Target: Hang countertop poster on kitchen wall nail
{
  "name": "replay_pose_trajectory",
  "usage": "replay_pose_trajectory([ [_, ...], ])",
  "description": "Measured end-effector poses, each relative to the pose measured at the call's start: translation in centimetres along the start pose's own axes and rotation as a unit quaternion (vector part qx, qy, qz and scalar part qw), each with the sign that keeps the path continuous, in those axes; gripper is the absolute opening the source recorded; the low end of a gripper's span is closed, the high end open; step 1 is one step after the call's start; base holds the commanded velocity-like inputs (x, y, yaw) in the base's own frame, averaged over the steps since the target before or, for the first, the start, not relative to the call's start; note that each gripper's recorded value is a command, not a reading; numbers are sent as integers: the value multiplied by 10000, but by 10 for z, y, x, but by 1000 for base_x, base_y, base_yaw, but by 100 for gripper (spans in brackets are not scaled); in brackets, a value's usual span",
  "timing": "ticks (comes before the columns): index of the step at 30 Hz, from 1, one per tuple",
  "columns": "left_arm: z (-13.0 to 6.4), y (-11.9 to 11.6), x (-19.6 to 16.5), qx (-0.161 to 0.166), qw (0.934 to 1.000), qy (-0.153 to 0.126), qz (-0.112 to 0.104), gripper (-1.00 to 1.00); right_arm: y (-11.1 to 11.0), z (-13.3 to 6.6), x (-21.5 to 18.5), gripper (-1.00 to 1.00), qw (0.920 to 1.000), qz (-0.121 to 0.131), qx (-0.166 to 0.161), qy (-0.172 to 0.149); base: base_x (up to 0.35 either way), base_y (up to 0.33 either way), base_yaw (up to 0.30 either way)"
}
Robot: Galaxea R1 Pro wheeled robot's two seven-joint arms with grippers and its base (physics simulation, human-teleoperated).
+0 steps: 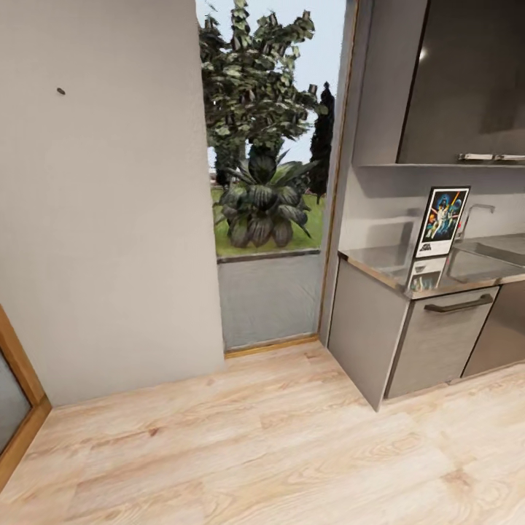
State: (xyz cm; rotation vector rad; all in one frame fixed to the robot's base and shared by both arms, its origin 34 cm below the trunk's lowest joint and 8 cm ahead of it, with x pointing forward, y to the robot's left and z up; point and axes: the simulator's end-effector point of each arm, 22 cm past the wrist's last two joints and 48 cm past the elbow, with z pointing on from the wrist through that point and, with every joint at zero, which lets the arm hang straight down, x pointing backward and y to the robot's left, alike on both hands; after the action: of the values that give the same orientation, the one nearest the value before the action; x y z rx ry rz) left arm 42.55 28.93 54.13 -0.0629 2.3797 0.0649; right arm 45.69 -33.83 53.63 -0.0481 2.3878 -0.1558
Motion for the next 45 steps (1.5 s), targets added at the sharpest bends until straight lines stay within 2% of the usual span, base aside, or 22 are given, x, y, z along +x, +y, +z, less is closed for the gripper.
replay_pose_trajectory([
  [15,0,0,0,0,10000,-5,0,100,0,0,0,100,10000,6,1,-9,338,0,-2],
  [17,0,0,0,0,10000,-4,0,100,0,0,-3,100,10000,6,1,-72,339,0,0],
  [19,0,0,0,0,10000,-5,0,100,0,-1,-17,100,9993,13,-3,-367,339,0,0],
  [23,0,0,0,-1,10000,-6,-3,100,0,-1,-32,100,9981,29,1,-615,339,0,0],
  [26,0,1,0,-7,10000,-6,-7,100,2,0,-70,100,9945,31,-13,-1046,322,0,0],
  [28,0,5,-1,-58,10000,-16,-54,100,4,-7,-141,100,9841,48,-31,-1776,171,0,0],
  [30,0,11,-1,-120,9999,-16,-117,100,5,-19,-203,100,9734,73,-41,-2291,87,0,0],
  [35,0,16,-1,-177,9997,-16,-177,100,4,-44,-279,100,9659,100,-39,-2588,41,0,0],
  [39,0,18,-1,-194,9996,-20,-198,100,0,-83,-355,100,9536,133,5,-3007,12,0,0],
  [42,0,18,-1,-196,9996,-21,-203,100,-10,-106,-409,100,9419,229,182,-3347,5,0,0],
  [45,0,18,-1,-198,9996,-20,-205,100,-29,-125,-461,100,9329,406,520,-3540,3,0,0],
])
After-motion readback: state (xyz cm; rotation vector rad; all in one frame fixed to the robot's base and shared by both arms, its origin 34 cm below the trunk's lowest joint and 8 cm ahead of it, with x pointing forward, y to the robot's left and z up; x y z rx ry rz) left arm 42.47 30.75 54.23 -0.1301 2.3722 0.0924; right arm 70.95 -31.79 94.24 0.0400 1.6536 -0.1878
